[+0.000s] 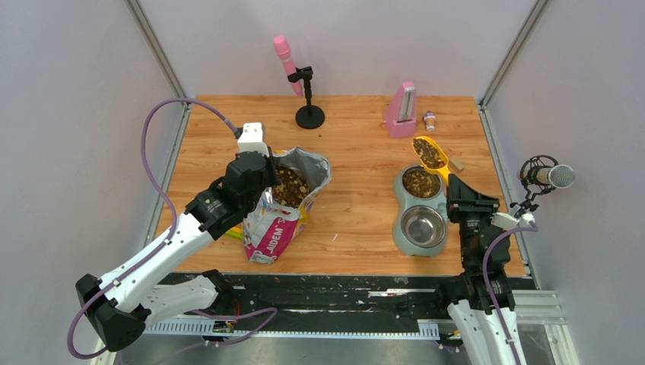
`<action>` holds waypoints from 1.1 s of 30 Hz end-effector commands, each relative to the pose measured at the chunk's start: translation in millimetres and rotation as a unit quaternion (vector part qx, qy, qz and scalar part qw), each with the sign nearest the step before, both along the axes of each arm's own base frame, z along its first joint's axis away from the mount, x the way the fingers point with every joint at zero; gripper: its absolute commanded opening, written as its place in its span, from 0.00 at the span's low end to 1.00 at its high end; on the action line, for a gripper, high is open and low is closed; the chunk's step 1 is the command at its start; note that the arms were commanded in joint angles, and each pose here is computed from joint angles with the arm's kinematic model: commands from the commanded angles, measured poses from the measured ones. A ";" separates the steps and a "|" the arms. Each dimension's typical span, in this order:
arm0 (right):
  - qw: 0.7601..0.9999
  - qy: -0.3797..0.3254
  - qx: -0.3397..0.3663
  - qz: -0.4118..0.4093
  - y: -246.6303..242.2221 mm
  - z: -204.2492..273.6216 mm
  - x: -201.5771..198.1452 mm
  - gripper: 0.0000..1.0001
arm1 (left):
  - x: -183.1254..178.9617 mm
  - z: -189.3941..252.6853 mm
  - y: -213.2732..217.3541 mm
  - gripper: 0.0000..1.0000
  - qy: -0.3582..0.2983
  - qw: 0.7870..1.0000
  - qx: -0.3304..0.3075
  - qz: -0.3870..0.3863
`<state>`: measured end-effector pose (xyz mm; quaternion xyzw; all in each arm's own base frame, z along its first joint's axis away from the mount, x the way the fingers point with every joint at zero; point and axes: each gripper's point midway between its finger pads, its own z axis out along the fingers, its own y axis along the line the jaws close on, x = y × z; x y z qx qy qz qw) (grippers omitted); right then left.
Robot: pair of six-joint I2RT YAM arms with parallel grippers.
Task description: Serve the pet food
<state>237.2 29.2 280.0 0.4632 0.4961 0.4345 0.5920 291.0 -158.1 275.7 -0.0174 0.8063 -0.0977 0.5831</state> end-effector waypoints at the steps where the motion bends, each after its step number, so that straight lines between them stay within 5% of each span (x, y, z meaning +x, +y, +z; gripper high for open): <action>1: 0.999 0.006 -0.006 -0.048 -18.3 5.0 -3.7 0.00 | 2.5 47.6 -4.9 0.00 -0.061 0.996 -0.066 -0.001; 33: 0.968 0.214 -0.076 -0.109 -40.5 -118.8 5.4 0.00 | 3.4 30.7 5.0 0.00 -0.044 0.998 -0.042 0.024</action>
